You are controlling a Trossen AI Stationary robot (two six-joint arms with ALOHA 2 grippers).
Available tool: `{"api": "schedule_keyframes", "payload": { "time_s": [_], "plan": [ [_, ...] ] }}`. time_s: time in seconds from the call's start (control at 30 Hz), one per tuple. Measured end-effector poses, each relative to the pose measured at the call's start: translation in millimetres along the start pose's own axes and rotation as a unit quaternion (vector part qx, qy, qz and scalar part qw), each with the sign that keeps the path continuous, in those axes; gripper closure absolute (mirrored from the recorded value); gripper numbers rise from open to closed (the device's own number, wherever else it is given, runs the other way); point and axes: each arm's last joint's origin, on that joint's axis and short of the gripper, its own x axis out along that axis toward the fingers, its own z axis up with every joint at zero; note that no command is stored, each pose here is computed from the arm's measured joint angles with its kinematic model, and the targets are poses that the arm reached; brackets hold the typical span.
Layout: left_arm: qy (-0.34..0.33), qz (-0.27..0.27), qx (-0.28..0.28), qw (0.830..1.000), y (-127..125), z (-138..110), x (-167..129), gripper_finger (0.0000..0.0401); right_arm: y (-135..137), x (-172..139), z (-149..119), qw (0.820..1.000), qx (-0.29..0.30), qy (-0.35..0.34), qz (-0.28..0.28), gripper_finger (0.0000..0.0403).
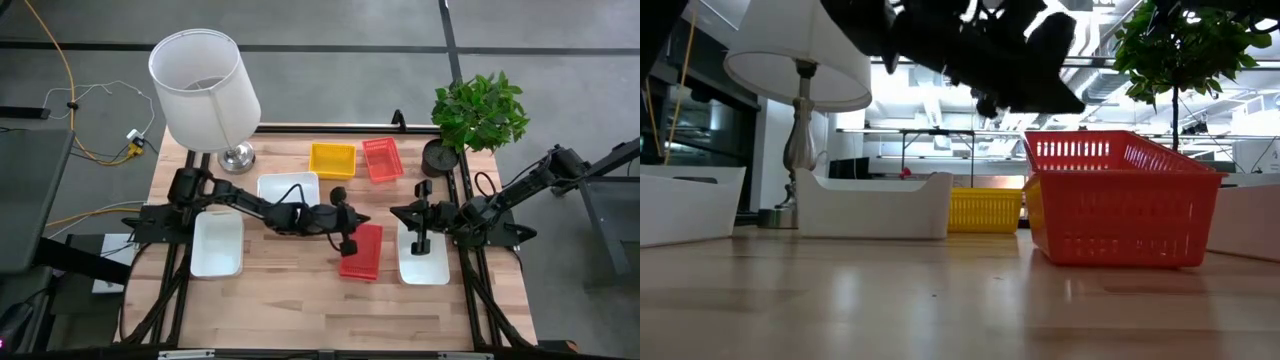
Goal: Stack baskets by color
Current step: Stack the bottom left orange bin on the middle orange bin
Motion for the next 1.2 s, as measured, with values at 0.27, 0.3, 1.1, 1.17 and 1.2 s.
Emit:
{"api": "schedule_keyframes", "payload": {
  "time_s": [0.27,0.3,1.1,1.17,1.2],
  "plan": [
    [0.014,0.018,-0.013,1.000,-2.3,-13.7,7.4,0.0401,0.0,0.0,0.0,1.000,0.000,0.000,0.000,0.0403],
    [0.020,0.019,-0.012,1.000,-2.5,-16.0,7.8,0.0401,0.0,0.0,0.0,1.000,0.000,0.000,0.000,0.0403],
    [-0.127,-0.042,0.047,0.990,7.7,65.3,-140.3,0.0401,0.9,0.1,-4.9,1.000,0.003,0.023,0.004,0.0403],
    [-0.151,-0.051,0.037,0.987,10.8,54.8,-160.5,0.0401,0.9,0.1,-5.0,1.000,0.003,0.023,0.005,0.0403],
    [-0.158,-0.054,0.032,0.985,12.9,48.4,-169.3,0.0401,1.0,0.0,-5.1,1.000,0.003,0.024,0.005,0.0403]
  ]
}}
